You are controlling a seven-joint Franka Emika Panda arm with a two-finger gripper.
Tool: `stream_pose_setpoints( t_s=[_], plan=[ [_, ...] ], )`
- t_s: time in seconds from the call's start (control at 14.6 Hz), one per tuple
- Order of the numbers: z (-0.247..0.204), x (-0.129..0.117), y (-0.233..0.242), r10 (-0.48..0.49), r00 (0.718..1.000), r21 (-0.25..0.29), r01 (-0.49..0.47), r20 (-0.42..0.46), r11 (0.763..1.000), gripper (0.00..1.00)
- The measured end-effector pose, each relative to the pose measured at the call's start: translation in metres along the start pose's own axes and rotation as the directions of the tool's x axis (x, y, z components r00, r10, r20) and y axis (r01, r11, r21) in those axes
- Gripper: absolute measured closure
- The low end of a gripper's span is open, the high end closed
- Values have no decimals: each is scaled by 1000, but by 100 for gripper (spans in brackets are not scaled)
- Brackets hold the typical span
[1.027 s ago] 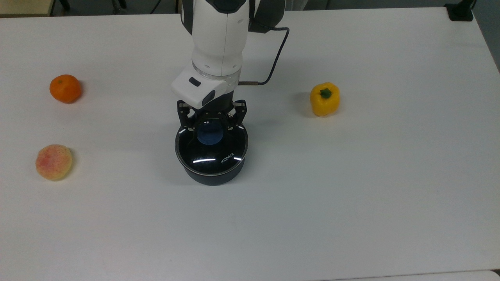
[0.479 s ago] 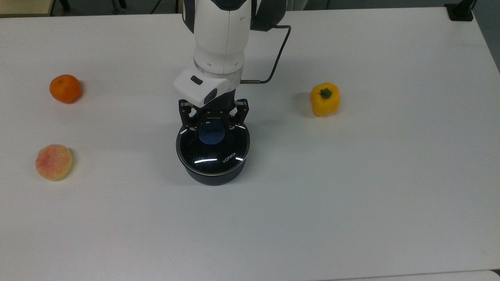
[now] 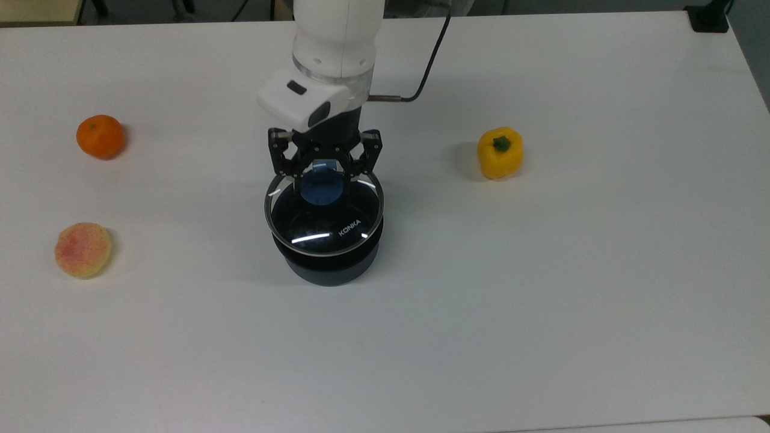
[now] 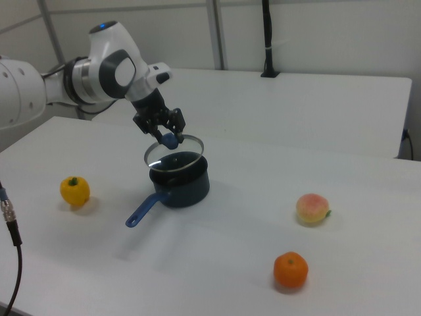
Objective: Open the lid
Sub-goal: 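Lift the glass lid off the saucepan and carry it beyond the handle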
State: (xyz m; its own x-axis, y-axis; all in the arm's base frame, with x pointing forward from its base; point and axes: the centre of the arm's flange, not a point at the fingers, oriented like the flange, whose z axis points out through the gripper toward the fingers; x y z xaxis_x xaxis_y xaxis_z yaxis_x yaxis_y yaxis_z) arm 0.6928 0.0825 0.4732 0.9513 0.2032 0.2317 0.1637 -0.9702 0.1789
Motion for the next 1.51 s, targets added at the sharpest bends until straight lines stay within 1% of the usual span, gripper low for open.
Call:
stream_pose_setpoints(
  t_s=[0.21,0.34,0.62,0.75,0.89,1.16,1.37,1.51],
  plan=[
    [-28,-6,7,14,1000,-1,-14,-6,1000,35],
    [-44,-18,7,14,1000,-7,-14,3,1000,35],
    [-72,-49,10,10,996,-22,-8,92,1000,35],
    [-86,-64,12,-6,989,-20,9,147,1000,35],
    [-98,-84,11,-49,976,-4,51,210,999,35],
    [-108,-126,6,-115,935,23,114,336,993,35],
    [-103,-143,2,-162,907,50,154,388,987,35],
    [-89,-157,-2,-188,883,67,176,430,982,35]
  ],
)
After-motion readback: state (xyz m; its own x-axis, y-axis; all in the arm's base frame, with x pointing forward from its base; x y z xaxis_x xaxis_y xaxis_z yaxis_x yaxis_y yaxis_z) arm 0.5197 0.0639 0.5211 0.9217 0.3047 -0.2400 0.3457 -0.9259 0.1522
